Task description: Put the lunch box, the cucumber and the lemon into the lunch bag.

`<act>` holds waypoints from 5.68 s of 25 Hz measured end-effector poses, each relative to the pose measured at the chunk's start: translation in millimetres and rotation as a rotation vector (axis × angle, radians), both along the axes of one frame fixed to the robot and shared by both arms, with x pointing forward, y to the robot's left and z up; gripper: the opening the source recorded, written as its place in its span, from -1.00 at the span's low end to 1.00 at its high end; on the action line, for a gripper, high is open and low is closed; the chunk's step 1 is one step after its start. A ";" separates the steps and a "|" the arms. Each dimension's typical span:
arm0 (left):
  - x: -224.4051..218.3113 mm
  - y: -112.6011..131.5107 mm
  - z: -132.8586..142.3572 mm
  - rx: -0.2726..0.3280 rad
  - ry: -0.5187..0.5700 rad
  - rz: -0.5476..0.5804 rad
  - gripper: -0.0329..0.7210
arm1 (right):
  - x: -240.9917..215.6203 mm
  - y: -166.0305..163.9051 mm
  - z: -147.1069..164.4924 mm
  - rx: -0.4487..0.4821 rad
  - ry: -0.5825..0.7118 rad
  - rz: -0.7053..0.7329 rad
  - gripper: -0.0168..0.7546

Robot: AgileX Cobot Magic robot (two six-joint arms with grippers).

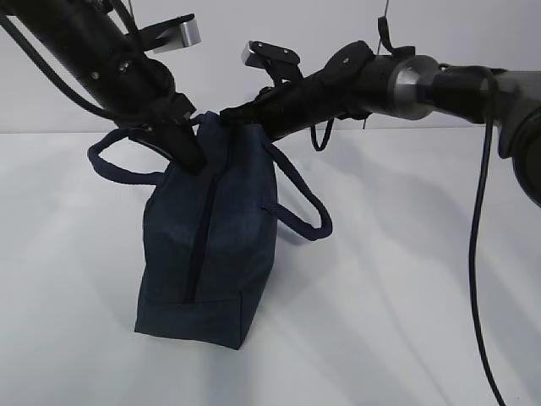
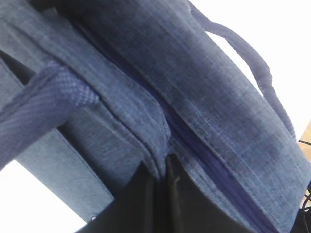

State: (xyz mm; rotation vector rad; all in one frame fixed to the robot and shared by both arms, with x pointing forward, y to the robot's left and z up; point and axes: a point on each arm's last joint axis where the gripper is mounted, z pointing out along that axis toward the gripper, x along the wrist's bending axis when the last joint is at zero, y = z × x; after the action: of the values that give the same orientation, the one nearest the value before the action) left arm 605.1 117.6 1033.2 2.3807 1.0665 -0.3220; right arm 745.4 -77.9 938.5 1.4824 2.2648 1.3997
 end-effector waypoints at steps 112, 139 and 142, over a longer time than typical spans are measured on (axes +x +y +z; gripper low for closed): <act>-238.2 118.7 161.3 0.048 -0.430 0.405 0.04 | -349.7 -147.5 256.9 -0.414 -0.022 0.043 0.01; -394.0 179.4 74.5 -0.098 -0.709 0.437 -0.10 | -522.3 -209.2 171.5 -0.327 -0.304 -0.020 0.00; -405.3 185.5 61.3 -0.110 -0.761 0.450 -0.10 | -531.5 -214.2 150.8 -0.336 -0.327 -0.035 0.00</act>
State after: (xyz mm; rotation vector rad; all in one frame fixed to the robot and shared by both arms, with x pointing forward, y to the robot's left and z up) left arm 199.7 303.1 1094.6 1.8217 1.1028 0.6191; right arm 213.9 -292.1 1089.3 1.0951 2.1248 1.0880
